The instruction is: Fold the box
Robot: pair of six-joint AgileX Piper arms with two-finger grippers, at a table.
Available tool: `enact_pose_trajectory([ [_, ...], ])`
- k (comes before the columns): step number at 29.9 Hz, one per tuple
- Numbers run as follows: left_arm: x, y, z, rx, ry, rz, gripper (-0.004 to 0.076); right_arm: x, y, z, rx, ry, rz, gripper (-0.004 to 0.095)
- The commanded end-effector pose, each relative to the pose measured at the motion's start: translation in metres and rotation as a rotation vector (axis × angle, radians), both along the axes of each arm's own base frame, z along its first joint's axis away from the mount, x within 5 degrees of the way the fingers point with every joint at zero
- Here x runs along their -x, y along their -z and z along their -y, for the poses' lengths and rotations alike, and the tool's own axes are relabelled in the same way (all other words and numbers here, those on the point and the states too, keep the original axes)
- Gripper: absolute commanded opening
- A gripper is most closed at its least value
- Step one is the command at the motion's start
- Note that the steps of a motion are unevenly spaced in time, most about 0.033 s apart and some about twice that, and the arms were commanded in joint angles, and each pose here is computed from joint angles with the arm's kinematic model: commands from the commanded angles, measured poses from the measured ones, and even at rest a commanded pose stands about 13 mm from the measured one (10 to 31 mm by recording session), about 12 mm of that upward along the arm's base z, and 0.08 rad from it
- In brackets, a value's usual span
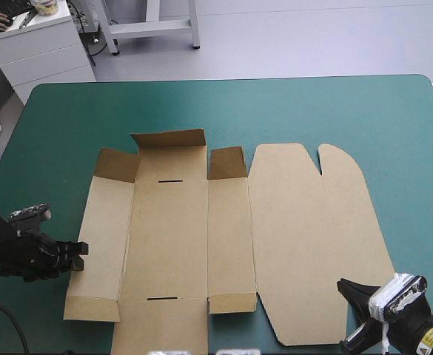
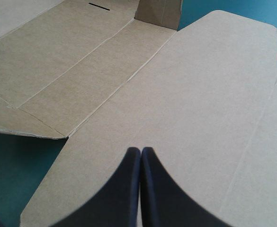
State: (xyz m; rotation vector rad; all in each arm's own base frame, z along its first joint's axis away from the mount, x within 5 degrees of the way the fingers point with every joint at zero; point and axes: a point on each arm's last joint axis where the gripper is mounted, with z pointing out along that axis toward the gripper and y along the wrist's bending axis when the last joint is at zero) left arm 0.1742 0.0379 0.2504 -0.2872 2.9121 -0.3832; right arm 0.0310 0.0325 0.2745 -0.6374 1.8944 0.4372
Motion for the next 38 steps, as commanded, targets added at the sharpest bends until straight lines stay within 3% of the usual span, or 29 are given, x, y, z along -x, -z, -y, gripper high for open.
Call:
enact_pose_trajectory([
  [1,-0.01,-0.005,0.005,0.087,0.036,0.033,0.0403,-0.002,-0.012,-0.001,-0.039,0.01,0.063,-0.002],
  [15,-0.018,-0.008,0.008,0.135,-0.003,0.114,0.0403,-0.002,-0.012,-0.001,-0.038,0.009,0.064,-0.002],
  [32,-0.032,0.013,0.017,0.206,0.046,-0.003,0.0403,-0.002,-0.012,-0.001,-0.038,0.009,0.064,-0.002],
  [38,-0.031,0.008,0.028,0.317,0.069,-0.016,0.0403,-0.002,-0.012,-0.001,-0.038,0.009,0.064,-0.002],
])
